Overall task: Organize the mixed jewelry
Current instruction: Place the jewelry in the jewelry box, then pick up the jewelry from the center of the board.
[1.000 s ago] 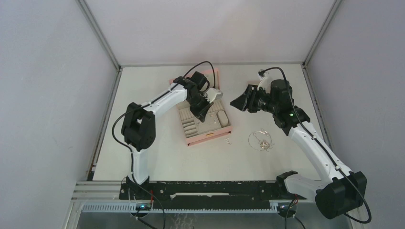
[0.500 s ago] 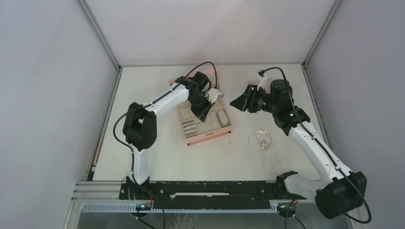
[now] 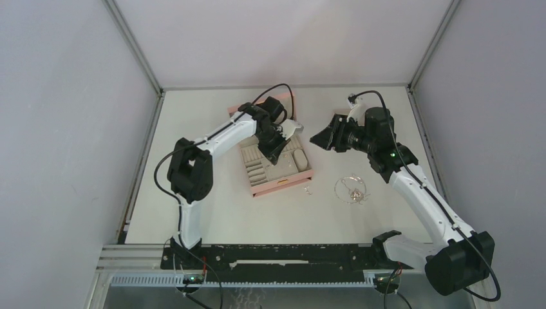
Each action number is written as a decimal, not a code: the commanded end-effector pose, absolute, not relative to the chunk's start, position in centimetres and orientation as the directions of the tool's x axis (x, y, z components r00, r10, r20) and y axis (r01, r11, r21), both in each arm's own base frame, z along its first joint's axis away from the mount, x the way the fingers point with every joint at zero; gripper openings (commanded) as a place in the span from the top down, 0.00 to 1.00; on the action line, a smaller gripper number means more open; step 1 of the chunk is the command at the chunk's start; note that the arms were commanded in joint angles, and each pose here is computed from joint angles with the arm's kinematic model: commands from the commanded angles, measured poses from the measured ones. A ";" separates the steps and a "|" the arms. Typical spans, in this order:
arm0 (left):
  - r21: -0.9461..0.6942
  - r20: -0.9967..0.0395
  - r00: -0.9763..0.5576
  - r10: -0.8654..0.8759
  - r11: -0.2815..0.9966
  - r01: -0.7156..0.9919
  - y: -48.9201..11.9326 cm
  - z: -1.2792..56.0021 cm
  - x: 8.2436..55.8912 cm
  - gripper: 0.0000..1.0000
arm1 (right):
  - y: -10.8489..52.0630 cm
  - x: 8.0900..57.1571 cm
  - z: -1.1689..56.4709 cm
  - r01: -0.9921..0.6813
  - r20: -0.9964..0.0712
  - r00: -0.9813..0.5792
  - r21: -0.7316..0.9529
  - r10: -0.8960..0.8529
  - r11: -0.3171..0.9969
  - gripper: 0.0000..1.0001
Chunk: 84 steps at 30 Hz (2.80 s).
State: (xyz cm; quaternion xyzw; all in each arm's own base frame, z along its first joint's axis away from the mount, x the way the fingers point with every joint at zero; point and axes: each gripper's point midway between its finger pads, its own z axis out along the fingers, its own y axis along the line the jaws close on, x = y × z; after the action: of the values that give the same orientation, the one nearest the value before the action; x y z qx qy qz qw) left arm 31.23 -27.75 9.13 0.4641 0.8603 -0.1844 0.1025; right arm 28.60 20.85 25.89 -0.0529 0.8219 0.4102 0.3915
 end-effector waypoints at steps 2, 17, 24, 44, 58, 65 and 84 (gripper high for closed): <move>-0.199 -0.363 -0.537 0.762 0.499 0.843 -29.0 8.5 32.0 0.90 | 21.1 28.9 28.2 -0.463 -0.734 -0.636 0.610 0.238 0.644 0.46; -0.166 -0.396 -0.530 0.750 0.509 0.845 -29.0 9.9 32.5 0.73 | 21.2 28.8 28.3 -0.467 -0.734 -0.636 0.611 0.238 0.638 0.46; -0.143 -0.414 -0.530 0.740 0.522 0.841 -28.9 10.7 32.9 0.66 | 21.4 28.8 28.4 -0.472 -0.735 -0.636 0.613 0.237 0.633 0.46; -0.055 -0.504 -0.506 0.700 0.559 0.827 -28.7 15.0 34.2 0.61 | 21.7 28.6 28.5 -0.481 -0.733 -0.639 0.617 0.233 0.622 0.46; -0.096 -0.597 -0.532 0.600 0.606 0.790 -28.6 18.5 32.7 0.60 | 21.9 28.5 28.4 -0.483 -0.733 -0.641 0.616 0.228 0.623 0.46; -0.043 -0.652 -0.563 0.508 0.717 0.696 -27.4 19.6 34.0 0.59 | 21.4 28.7 27.7 -0.459 -0.731 -0.645 0.604 0.223 0.652 0.46; -0.117 -0.930 -0.368 0.025 0.926 0.360 -22.0 31.2 33.9 0.45 | 19.1 23.0 14.7 -0.360 -0.650 -0.751 0.259 -0.114 0.896 0.59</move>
State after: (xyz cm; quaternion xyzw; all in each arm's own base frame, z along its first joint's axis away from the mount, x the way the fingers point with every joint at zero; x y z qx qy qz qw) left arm 32.09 -22.76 26.95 0.1704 0.8451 -0.1624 0.4800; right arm 24.59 18.73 17.02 -0.0849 0.9136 0.2225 0.3296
